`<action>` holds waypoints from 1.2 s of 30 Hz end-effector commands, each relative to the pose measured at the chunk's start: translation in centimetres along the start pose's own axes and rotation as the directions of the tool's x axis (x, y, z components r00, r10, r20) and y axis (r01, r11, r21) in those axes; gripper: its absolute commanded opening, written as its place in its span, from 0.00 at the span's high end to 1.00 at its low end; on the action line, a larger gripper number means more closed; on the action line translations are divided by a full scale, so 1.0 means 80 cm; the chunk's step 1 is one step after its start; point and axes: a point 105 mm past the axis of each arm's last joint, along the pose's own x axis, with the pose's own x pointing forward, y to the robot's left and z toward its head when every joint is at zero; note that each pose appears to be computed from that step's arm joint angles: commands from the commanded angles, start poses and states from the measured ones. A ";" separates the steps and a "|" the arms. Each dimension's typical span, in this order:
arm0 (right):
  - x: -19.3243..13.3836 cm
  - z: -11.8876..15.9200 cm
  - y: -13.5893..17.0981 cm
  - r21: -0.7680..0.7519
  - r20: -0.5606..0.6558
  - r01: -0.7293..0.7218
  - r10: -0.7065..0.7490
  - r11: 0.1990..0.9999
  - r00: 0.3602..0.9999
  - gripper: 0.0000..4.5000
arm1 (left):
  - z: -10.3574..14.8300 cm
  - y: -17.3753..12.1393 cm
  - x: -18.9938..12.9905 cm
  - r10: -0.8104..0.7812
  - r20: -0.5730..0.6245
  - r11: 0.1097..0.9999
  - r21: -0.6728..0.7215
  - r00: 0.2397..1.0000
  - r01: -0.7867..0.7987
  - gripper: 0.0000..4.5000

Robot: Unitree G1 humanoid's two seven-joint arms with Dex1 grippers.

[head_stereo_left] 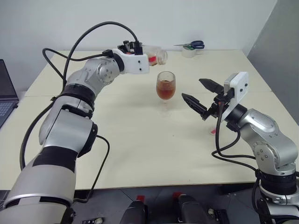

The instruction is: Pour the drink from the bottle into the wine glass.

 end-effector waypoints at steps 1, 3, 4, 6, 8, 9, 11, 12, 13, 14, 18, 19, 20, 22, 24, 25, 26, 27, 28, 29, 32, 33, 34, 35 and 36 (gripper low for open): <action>-0.001 0.022 0.007 -0.037 0.055 -0.038 0.040 0.999 0.998 0.00 | 0.011 0.033 0.000 0.097 0.046 0.942 -0.326 0.994 -0.077 0.63; 0.000 0.024 0.010 -0.040 0.057 -0.058 0.060 0.998 0.997 0.00 | 0.009 0.040 -0.001 0.128 0.049 0.877 -0.473 0.991 -0.090 0.63; -0.001 0.024 0.013 -0.046 0.053 -0.076 0.079 0.996 0.995 0.00 | 0.003 0.048 -0.005 0.169 0.026 0.825 -0.550 0.985 -0.127 0.63; -0.004 0.024 0.022 -0.057 0.037 -0.124 0.126 0.991 0.991 0.00 | -0.020 0.060 -0.017 0.254 -0.060 0.704 -0.673 0.965 -0.227 0.63; -0.008 0.021 0.031 -0.071 0.010 -0.177 0.178 0.982 0.984 0.00 | -0.043 0.058 -0.030 0.303 -0.151 0.603 -0.734 0.941 -0.312 0.63; -0.011 0.018 0.036 -0.077 -0.004 -0.201 0.202 0.976 0.979 0.00 | -0.053 0.055 -0.036 0.323 -0.193 0.555 -0.754 0.926 -0.351 0.63; -0.019 0.013 0.044 -0.089 -0.030 -0.248 0.246 0.965 0.969 0.00 | -0.077 0.039 -0.052 0.350 -0.296 0.414 -0.802 0.889 -0.430 0.63; -0.022 0.011 0.047 -0.091 -0.038 -0.266 0.263 0.960 0.964 0.00 | -0.087 0.028 -0.060 0.350 -0.336 0.371 -0.808 0.874 -0.459 0.63; -0.024 0.010 0.049 -0.091 -0.042 -0.275 0.272 0.957 0.961 0.00 | -0.091 0.022 -0.066 0.347 -0.359 0.350 -0.808 0.866 -0.475 0.63; -0.026 0.010 0.052 -0.090 -0.043 -0.289 0.286 0.953 0.957 0.00 | -0.094 0.009 -0.071 0.341 -0.374 0.325 -0.814 0.863 -0.481 0.63; -0.033 0.005 0.059 -0.073 -0.047 -0.333 0.330 0.940 0.943 0.00 | -0.110 -0.036 -0.099 0.328 -0.454 0.181 -0.830 0.828 -0.527 0.63; -0.034 0.003 0.059 -0.068 -0.049 -0.336 0.334 0.939 0.941 0.00 | -0.112 -0.047 -0.104 0.317 -0.463 0.189 -0.824 0.828 -0.533 0.63; -0.035 0.001 0.058 -0.060 -0.051 -0.337 0.334 0.940 0.941 0.00 | -0.114 -0.059 -0.109 0.305 -0.471 0.203 -0.817 0.828 -0.539 0.63; -0.035 -0.001 0.058 -0.049 -0.051 -0.338 0.336 0.940 0.941 0.00 | -0.118 -0.078 -0.117 0.285 -0.486 0.192 -0.816 0.826 -0.546 0.63; -0.036 -0.003 0.060 -0.045 -0.052 -0.341 0.339 0.939 0.939 0.00 | -0.122 -0.091 -0.123 0.277 -0.497 0.188 -0.811 0.822 -0.554 0.63; -0.036 -0.004 0.060 -0.044 -0.052 -0.341 0.339 0.939 0.939 0.00 | -0.124 -0.096 -0.125 0.271 -0.502 0.176 -0.813 0.822 -0.555 0.63; -0.035 -0.005 0.060 -0.042 -0.051 -0.340 0.338 0.939 0.940 0.00 | -0.127 -0.106 -0.127 0.259 -0.509 0.173 -0.811 0.821 -0.558 0.63; -0.035 -0.005 0.060 -0.040 -0.050 -0.339 0.337 0.940 0.940 0.00 | -0.128 -0.114 -0.129 0.248 -0.512 0.173 -0.812 0.822 -0.558 0.63; -0.035 -0.006 0.060 -0.039 -0.049 -0.337 0.335 0.941 0.941 0.00 | -0.129 -0.122 -0.130 0.237 -0.513 0.171 -0.814 0.825 -0.555 0.63; -0.035 -0.006 0.060 -0.035 -0.048 -0.331 0.330 0.943 0.943 0.00 | -0.132 -0.131 -0.131 0.224 -0.520 0.162 -0.814 0.824 -0.557 0.63; -0.036 -0.007 0.061 -0.031 -0.048 -0.326 0.324 0.945 0.945 0.00 | -0.136 -0.146 -0.133 0.204 -0.526 0.164 -0.813 0.826 -0.559 0.63; -0.036 -0.008 0.062 -0.031 -0.049 -0.326 0.324 0.945 0.945 0.00 | -0.136 -0.151 -0.133 0.197 -0.524 0.170 -0.814 0.828 -0.556 0.63; -0.037 -0.009 0.062 -0.031 -0.051 -0.325 0.323 0.945 0.945 0.00 | -0.137 -0.155 -0.133 0.189 -0.523 0.174 -0.815 0.831 -0.553 0.63; -0.037 -0.009 0.063 -0.031 -0.053 -0.324 0.323 0.945 0.945 0.00 | -0.138 -0.159 -0.133 0.183 -0.523 0.174 -0.816 0.832 -0.551 0.63; -0.038 -0.010 0.063 -0.031 -0.054 -0.324 0.322 0.946 0.945 0.00 | -0.138 -0.162 -0.133 0.178 -0.523 0.175 -0.817 0.833 -0.550 0.63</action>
